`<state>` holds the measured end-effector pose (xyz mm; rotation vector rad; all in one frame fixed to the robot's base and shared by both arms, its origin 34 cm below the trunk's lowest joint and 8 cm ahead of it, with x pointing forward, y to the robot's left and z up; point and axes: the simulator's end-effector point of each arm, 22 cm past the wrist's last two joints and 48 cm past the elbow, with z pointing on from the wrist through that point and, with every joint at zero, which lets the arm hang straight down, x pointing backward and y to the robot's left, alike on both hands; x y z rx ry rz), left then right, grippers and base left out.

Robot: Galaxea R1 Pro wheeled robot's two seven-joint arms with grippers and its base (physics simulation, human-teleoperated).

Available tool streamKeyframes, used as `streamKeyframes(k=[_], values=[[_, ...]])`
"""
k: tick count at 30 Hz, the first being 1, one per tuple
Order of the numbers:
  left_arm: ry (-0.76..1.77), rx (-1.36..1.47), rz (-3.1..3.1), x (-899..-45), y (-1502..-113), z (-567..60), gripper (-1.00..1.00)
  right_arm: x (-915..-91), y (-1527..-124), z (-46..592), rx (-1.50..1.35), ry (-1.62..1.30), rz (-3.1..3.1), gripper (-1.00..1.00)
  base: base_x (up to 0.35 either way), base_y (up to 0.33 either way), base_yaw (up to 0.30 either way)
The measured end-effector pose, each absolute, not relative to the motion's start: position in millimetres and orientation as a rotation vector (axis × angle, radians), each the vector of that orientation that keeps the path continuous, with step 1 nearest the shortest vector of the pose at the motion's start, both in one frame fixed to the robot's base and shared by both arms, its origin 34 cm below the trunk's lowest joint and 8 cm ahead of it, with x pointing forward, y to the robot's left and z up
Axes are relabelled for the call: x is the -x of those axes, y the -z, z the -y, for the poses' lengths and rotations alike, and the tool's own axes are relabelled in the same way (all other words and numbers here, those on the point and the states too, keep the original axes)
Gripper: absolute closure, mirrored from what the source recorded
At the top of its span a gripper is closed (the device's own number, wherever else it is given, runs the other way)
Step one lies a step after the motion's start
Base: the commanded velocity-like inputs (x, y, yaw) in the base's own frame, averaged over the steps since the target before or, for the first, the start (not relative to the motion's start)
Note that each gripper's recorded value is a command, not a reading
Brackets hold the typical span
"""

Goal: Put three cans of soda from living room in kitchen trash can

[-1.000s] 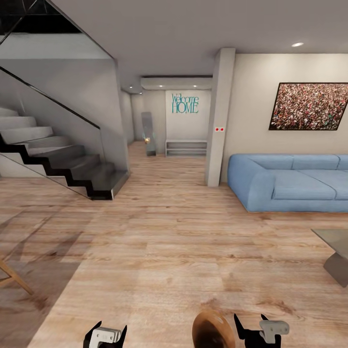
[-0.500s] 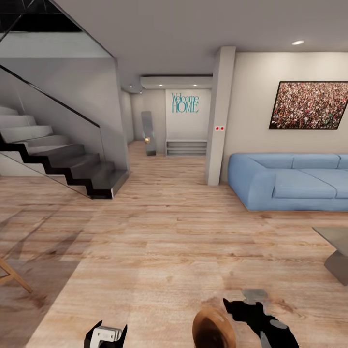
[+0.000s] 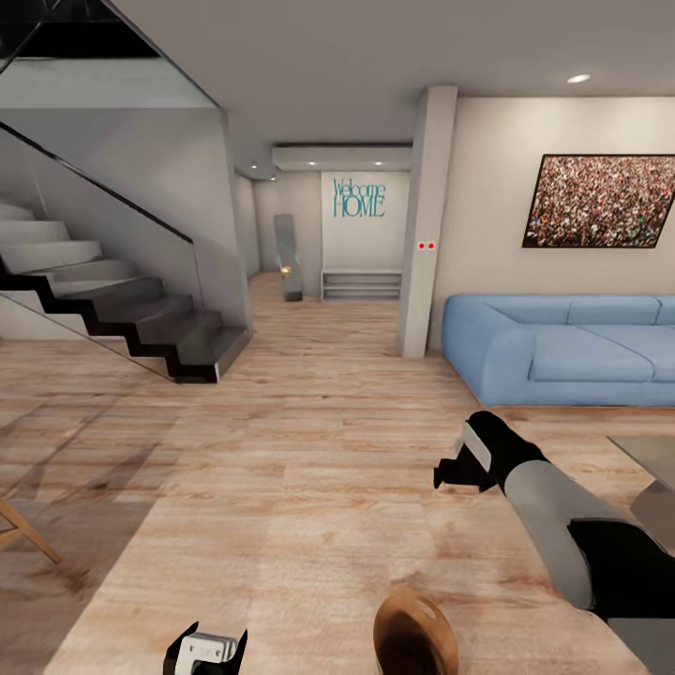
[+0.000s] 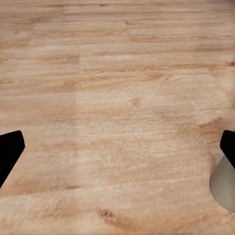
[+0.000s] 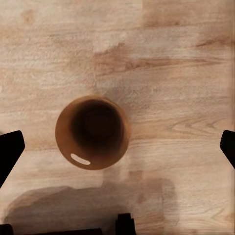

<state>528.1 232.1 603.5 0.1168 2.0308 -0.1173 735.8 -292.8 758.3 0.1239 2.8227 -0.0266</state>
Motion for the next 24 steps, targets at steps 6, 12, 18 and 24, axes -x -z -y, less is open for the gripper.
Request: streamKeyframes(k=[6, 12, 18, 24], values=[[0.118, -0.119, -2.031, -527.2, -592.6, -232.1, -1.0, -736.0, -752.1, 291.9, -0.126, 0.038, -2.839, -1.0, 0.0, 0.0, 0.0], [0.121, -0.113, -2.079, -522.9, -572.9, -232.5, -1.0, -730.8, -736.7, 285.1, -0.121, 0.02, -2.86, -1.0, 0.0, 0.0, 0.0], [0.122, -0.109, -2.099, -520.6, -558.4, -232.7, -1.0, -727.3, -722.5, 282.3, -0.119, 0.011, -2.867, -1.0, 0.0, 0.0, 0.0], [0.124, -0.101, -2.151, -516.2, -538.2, -232.6, -1.0, -725.1, -710.0, 283.5, -0.123, 0.011, -2.868, -1.0, 0.0, 0.0, 0.0]])
